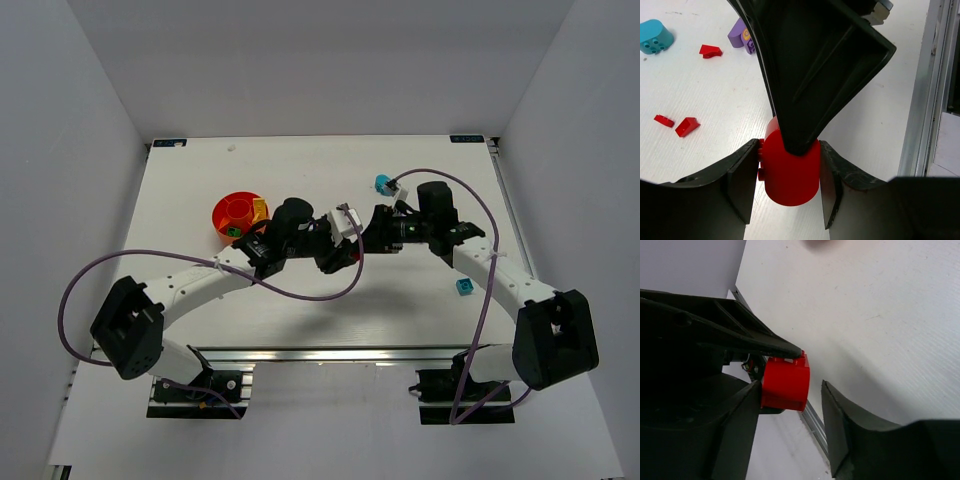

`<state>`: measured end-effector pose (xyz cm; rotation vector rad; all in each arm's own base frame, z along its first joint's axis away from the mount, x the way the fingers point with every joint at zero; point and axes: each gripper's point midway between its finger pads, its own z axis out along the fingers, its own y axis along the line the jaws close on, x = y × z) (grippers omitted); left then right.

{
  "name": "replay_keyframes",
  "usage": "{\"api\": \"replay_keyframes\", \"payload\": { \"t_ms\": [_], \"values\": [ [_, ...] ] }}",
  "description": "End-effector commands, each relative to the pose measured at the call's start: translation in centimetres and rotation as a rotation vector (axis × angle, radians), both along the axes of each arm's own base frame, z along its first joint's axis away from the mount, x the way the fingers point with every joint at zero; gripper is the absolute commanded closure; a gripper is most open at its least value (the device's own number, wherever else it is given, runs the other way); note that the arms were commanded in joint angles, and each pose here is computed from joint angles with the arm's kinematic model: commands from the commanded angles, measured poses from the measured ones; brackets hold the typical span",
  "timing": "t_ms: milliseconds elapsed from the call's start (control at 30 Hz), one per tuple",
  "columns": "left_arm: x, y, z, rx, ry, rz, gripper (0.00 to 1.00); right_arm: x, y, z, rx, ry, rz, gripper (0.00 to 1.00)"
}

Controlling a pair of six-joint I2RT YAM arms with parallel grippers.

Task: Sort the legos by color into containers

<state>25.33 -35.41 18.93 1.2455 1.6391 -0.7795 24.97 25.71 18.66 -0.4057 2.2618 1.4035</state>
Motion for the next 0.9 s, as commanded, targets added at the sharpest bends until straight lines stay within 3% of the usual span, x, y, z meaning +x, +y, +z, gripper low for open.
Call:
{"api": "replay_keyframes", "payload": {
  "t_ms": [0, 167, 333, 533, 867],
  "values": [
    [0.6, -0.7, 1.9, -0.021, -0.04, -0.002, 0.84, 0.4, 0.5, 1.5, 0.016, -0.049, 0.024, 0.46],
    [0.8, -0.6, 1.6, -0.01, -0.035, 0.01, 0.8, 0.2, 0.6, 1.9, 0.021, -0.068, 0.036, 0.65],
    [1.3, -0.7, 1.5, 0.002, -0.036, 0.026, 0.61, 0.3, 0.5, 2.1, 0.014, -0.096, 0.046, 0.85],
    [1.8, -1.2, 0.8, 0.045, -0.005, 0.019, 0.48, 0.8, 0.3, 2.2, -0.046, -0.158, 0.025, 0.88],
    [2.1, -1.3, 0.5, 0.083, -0.002, 0.008, 0.41, 1.6, 0.2, 1.7, -0.123, -0.223, 0.003, 0.9]
  ]
}}
